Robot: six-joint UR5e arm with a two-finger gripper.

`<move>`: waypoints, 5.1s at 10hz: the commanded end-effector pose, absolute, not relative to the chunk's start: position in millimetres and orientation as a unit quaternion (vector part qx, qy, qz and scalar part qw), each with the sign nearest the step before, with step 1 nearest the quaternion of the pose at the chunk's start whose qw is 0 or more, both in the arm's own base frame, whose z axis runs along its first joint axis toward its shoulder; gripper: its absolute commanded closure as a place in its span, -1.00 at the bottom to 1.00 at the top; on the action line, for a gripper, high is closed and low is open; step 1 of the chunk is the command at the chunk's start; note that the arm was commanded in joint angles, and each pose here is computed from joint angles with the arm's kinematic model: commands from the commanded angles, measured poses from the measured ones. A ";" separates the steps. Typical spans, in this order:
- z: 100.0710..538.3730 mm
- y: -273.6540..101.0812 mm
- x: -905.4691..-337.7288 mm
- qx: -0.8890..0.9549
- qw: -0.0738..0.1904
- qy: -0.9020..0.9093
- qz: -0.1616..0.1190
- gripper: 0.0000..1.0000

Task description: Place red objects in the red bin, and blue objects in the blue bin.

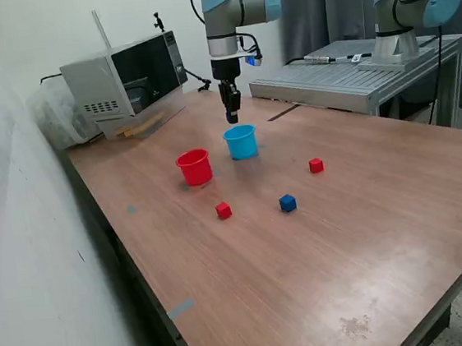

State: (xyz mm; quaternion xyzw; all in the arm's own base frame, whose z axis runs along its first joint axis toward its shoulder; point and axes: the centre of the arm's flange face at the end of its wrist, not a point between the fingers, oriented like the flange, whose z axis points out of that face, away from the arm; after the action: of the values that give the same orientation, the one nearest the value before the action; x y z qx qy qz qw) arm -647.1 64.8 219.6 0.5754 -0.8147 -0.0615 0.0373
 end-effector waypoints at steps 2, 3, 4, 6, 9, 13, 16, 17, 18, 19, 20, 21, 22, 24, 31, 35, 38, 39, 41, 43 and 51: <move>220.2 79.3 -644.8 0.568 0.037 -0.820 -0.063 1.00; 220.2 79.4 -644.8 0.568 0.037 -0.820 -0.063 1.00; 220.2 80.3 -644.6 0.568 0.037 -0.820 -0.063 1.00; 220.0 80.3 -644.5 0.568 0.037 -0.820 -0.062 1.00; 219.9 80.0 -643.6 0.568 0.037 -0.820 -0.062 -1.00; 223.7 80.2 -644.0 0.574 0.037 -0.815 -0.065 -1.00; 271.7 64.0 -635.5 0.588 0.059 -0.801 -0.092 -1.00; 286.0 40.6 -633.2 0.602 0.064 -0.790 -0.097 -1.00; 300.2 21.9 -625.7 0.613 0.058 -0.783 -0.086 -1.00; 313.7 -0.2 -621.5 0.627 0.060 -0.772 -0.086 -1.00; 323.6 -18.3 -615.9 0.642 0.057 -0.760 -0.083 -1.00; 331.3 -42.7 -608.6 0.660 0.053 -0.746 -0.075 -1.00; 335.7 -60.7 -603.9 0.670 0.052 -0.737 -0.073 -1.00; 338.2 -97.1 -596.7 0.690 0.034 -0.717 -0.093 -1.00; 318.7 -232.1 -651.2 0.700 0.074 -0.707 -0.074 -1.00; 237.4 -241.6 -690.8 0.690 0.046 -0.721 -0.046 -1.00; 201.8 -236.1 -705.4 0.687 0.046 -0.724 -0.045 -1.00; 195.8 -235.9 -711.8 0.686 0.046 -0.725 -0.046 -1.00; 178.5 -236.0 -720.2 0.686 0.041 -0.725 -0.042 -1.00; 164.1 -236.1 -721.2 0.686 0.044 -0.725 -0.045 -1.00; 133.1 -213.6 -736.0 0.677 0.043 -0.733 -0.045 -1.00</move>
State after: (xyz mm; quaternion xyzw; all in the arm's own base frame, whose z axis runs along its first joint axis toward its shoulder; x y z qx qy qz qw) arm -729.2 -224.6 140.3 0.6814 -0.7293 -0.0442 0.0432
